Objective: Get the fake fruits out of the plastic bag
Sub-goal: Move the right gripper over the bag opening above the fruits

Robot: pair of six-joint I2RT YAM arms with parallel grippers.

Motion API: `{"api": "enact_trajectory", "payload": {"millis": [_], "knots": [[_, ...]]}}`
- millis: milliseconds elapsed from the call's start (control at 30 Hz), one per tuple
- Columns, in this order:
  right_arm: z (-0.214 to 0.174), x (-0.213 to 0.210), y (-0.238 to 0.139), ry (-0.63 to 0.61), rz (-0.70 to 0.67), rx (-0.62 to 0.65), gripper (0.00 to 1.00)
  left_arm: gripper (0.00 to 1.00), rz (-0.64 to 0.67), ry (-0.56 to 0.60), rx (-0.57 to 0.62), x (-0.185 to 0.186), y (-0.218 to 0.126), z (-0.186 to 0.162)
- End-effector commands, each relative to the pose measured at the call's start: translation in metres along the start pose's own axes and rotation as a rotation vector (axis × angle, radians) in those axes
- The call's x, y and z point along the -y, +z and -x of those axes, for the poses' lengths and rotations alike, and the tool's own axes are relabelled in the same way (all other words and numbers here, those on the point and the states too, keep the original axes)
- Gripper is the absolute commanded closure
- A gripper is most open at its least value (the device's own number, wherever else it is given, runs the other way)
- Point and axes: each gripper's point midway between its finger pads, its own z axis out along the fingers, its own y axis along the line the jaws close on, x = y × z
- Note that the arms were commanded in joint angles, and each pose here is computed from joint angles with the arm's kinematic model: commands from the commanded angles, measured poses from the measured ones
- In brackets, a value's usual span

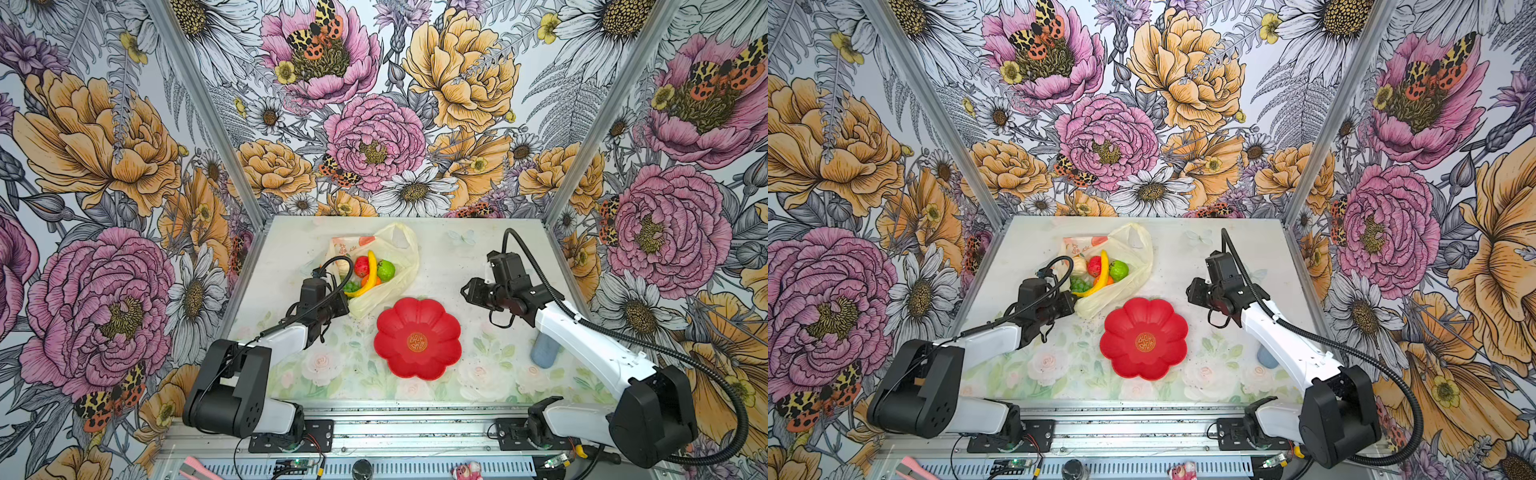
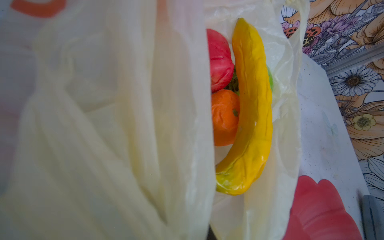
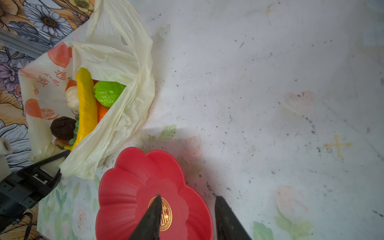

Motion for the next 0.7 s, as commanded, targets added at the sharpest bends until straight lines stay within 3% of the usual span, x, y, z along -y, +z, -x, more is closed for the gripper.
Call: {"api": "enact_trajectory", "payload": {"millis": [0,267,433,667], "knots": [[0.016,-0.004,0.0,-0.017,-0.03,0.042,0.56,0.92,-0.06,0.069,0.058,0.03,0.015,0.03],[0.041,-0.025,0.01,-0.047,-0.013,0.073,0.55,0.94,-0.097,0.149,0.02,0.063,0.015,0.014],[0.063,-0.056,0.024,-0.111,0.035,0.074,0.55,0.94,-0.098,0.093,0.004,0.053,-0.012,-0.014],[0.069,-0.129,0.068,-0.214,0.119,0.042,0.53,0.94,0.037,0.046,-0.012,0.017,-0.033,-0.036]]}}
